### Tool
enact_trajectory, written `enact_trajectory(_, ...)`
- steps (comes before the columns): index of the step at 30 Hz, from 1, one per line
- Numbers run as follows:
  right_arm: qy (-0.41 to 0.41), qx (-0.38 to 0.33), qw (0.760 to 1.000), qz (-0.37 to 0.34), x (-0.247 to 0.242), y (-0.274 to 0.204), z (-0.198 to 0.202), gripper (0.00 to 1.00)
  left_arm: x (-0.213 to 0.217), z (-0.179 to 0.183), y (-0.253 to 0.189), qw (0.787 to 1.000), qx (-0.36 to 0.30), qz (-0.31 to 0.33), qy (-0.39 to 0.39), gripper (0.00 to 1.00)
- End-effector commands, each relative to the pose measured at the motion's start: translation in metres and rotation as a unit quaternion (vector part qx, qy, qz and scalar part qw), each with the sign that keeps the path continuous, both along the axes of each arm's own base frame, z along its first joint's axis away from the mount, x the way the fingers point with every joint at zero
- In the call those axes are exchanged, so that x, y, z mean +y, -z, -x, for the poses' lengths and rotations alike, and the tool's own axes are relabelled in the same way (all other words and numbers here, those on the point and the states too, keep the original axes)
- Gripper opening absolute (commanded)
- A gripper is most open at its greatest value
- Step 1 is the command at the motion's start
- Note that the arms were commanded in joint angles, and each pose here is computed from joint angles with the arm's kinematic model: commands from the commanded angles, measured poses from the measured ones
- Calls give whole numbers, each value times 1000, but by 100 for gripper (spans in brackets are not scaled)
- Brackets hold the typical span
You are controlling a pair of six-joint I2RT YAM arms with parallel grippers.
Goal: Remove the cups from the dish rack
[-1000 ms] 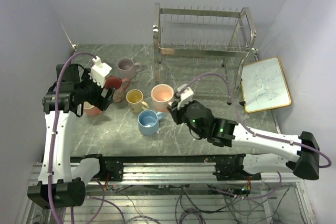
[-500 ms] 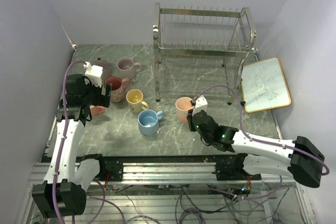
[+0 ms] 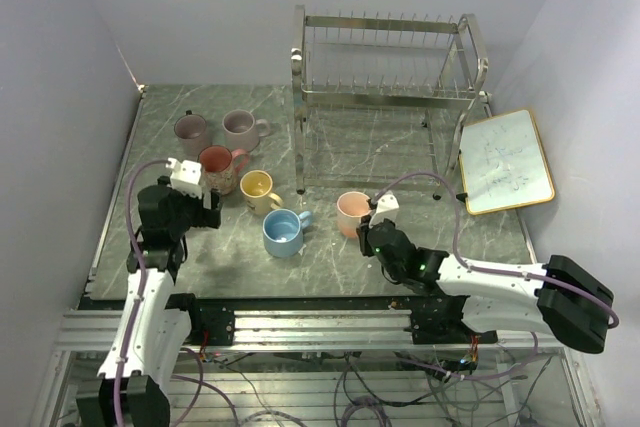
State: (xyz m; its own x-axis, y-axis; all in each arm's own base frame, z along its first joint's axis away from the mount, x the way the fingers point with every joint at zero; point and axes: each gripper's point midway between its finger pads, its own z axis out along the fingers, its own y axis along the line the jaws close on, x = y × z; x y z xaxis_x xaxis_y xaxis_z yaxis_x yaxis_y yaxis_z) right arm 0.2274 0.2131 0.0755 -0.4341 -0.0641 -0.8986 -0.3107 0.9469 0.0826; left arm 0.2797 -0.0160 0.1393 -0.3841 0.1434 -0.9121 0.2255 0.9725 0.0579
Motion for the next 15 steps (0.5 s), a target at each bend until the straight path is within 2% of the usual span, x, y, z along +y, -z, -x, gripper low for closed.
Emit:
enact_trajectory(1, 37, -36, 997, -60, 1, -26, -12, 18, -7, -6, -11, 997, -78, 19, 7, 100)
enact_trajectory(5, 43, -35, 996, -66, -1, -26, -11, 43, 0, 1, 6, 995, -100, 25, -21, 100)
enact_trajectory(8, 56, -35, 995, -72, -5, -29, -12, 69, 6, 5, 15, 992, -114, 29, -45, 100)
enact_trajectory(10, 70, -34, 994, -72, -9, -32, -13, 81, 6, 7, 18, 991, -127, 26, -44, 100)
enact_trajectory(13, 90, -37, 992, -76, -16, -43, -13, 93, 1, 11, 25, 988, -149, 25, -26, 100)
enact_trajectory(15, 103, -46, 990, -82, -23, -53, -14, 95, -3, 12, 27, 990, -141, 21, -11, 100)
